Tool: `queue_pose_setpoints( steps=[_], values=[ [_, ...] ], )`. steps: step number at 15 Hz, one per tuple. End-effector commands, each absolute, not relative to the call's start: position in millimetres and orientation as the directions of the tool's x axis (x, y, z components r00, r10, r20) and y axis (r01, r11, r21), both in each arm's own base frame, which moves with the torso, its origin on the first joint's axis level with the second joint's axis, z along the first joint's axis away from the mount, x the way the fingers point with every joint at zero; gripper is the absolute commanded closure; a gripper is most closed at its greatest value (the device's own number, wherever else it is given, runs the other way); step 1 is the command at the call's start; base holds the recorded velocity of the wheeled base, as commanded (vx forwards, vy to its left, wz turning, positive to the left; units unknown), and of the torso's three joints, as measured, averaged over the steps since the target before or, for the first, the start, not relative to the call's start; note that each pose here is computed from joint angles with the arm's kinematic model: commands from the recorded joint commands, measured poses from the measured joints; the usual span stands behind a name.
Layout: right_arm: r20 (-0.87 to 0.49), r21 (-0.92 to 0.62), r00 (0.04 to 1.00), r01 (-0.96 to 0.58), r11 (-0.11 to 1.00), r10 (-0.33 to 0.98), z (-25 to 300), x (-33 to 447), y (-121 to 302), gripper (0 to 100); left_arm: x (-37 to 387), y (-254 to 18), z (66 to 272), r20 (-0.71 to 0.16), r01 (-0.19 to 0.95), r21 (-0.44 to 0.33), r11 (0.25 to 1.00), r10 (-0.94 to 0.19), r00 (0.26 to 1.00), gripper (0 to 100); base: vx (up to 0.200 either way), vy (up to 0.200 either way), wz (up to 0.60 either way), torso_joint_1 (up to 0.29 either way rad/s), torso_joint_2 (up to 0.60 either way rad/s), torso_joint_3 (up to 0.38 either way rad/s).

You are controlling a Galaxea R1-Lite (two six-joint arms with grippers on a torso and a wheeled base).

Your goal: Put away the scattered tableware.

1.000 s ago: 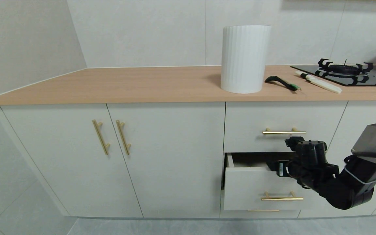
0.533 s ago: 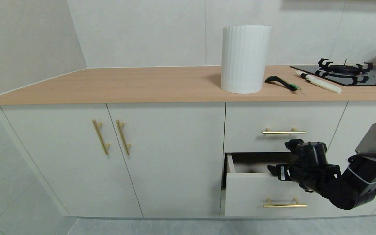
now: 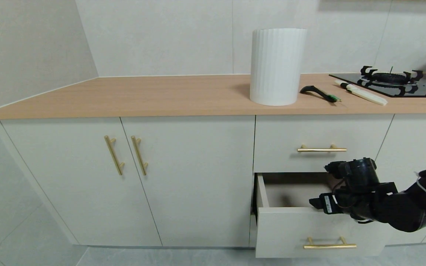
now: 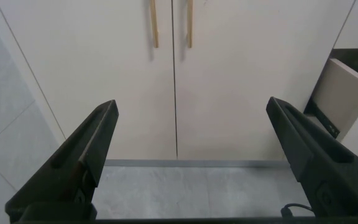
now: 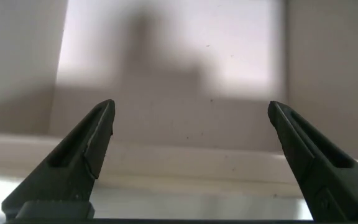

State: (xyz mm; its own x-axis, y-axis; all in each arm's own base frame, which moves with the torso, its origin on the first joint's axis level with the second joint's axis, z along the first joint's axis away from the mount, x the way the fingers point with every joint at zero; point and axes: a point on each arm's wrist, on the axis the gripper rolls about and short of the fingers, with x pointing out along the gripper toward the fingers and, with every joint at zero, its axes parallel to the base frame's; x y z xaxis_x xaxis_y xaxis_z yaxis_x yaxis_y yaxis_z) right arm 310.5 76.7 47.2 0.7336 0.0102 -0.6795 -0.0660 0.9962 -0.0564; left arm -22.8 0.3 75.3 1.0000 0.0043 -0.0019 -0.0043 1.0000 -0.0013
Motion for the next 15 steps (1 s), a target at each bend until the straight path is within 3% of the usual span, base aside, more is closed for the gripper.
queue_pose_setpoints(
  steps=[1,15],
  values=[
    [-0.660,-0.062,0.751,-0.080,0.995,0.019,59,307,77,0,-23,0,75,-0.002,-0.005,-0.002,1.000,0.005,1.000,0,0.000,0.000,0.00,0.000,0.00,0.000],
    [-0.806,-0.168,0.592,-0.218,0.961,-0.006,76,270,76,0,-23,0,75,-0.002,-0.005,-0.002,1.000,0.005,1.000,0,0.000,0.000,0.00,0.000,0.00,0.000]
  ],
)
